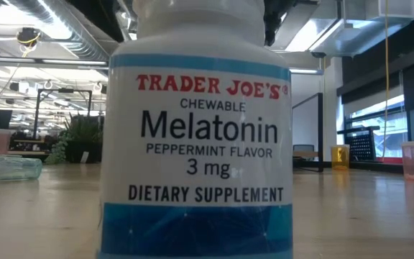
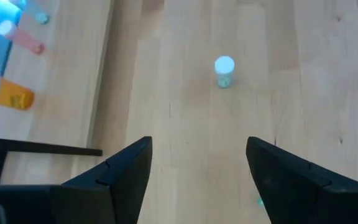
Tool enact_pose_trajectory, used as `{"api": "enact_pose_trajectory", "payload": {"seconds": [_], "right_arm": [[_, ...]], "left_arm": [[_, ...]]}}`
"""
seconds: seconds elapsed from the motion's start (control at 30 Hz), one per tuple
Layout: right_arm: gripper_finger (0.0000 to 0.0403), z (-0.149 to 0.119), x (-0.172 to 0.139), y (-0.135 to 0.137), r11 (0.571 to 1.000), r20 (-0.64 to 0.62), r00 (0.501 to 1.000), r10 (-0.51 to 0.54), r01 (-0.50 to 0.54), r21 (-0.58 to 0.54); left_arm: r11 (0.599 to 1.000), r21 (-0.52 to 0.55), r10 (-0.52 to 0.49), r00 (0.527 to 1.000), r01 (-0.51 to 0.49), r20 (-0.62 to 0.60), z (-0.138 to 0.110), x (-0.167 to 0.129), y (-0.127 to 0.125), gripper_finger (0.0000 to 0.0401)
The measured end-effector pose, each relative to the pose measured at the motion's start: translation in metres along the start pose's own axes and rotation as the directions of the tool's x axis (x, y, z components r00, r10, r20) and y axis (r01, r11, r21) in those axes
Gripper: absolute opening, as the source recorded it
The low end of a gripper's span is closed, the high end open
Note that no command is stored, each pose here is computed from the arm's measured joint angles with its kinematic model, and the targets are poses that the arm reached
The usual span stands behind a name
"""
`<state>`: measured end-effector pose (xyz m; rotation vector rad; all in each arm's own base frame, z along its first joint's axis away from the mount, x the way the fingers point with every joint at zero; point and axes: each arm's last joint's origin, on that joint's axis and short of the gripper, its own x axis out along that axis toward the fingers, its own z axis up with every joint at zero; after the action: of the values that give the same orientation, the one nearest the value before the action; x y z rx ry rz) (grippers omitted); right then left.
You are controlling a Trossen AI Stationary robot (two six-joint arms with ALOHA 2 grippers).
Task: Pick and place medicine bottles onto shelf by color
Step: Put the right green pill bottle on the shelf aligned with the green bottle
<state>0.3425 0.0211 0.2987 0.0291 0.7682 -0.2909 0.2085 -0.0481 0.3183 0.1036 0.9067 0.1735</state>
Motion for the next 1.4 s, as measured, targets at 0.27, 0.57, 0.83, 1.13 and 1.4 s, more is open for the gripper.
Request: {"api": "enact_pose_trajectory", "payload": {"seconds": [0.27,0.57,0.83,1.13,1.4], "right_arm": [[0.0188,0.007,0.0,0.001,1.0,0.068,0.998,0.013,-0.015,0.026],[0.0188,0.009,0.0,0.003,0.998,0.084,0.995,0.053,-0.055,0.029],[0.0188,0.0,-0.003,0.013,0.912,-0.052,0.917,0.395,-0.398,-0.101],[0.0188,-0.014,-0.008,0.021,0.821,-0.213,0.816,0.538,-0.564,-0.087],[0.0188,-0.014,-0.004,0.021,0.842,-0.203,0.849,0.488,-0.519,-0.148]], "left_arm": [[0.998,-0.055,0.009,0.999,-0.007,0.031,-0.005,-0.009,-0.02,0.0254],[0.997,-0.075,-0.012,0.999,0.015,0.042,-0.01,-0.015,-0.033,0.0256],[0.997,-0.071,-0.008,0.999,0.011,0.039,-0.015,-0.019,-0.04,0.0256],[0.996,-0.088,0.027,0.999,-0.026,0.017,-0.019,-0.019,-0.038,0.0254],[0.994,-0.111,0.028,0.999,-0.026,0.017,-0.019,-0.019,-0.038,0.0255]]}}
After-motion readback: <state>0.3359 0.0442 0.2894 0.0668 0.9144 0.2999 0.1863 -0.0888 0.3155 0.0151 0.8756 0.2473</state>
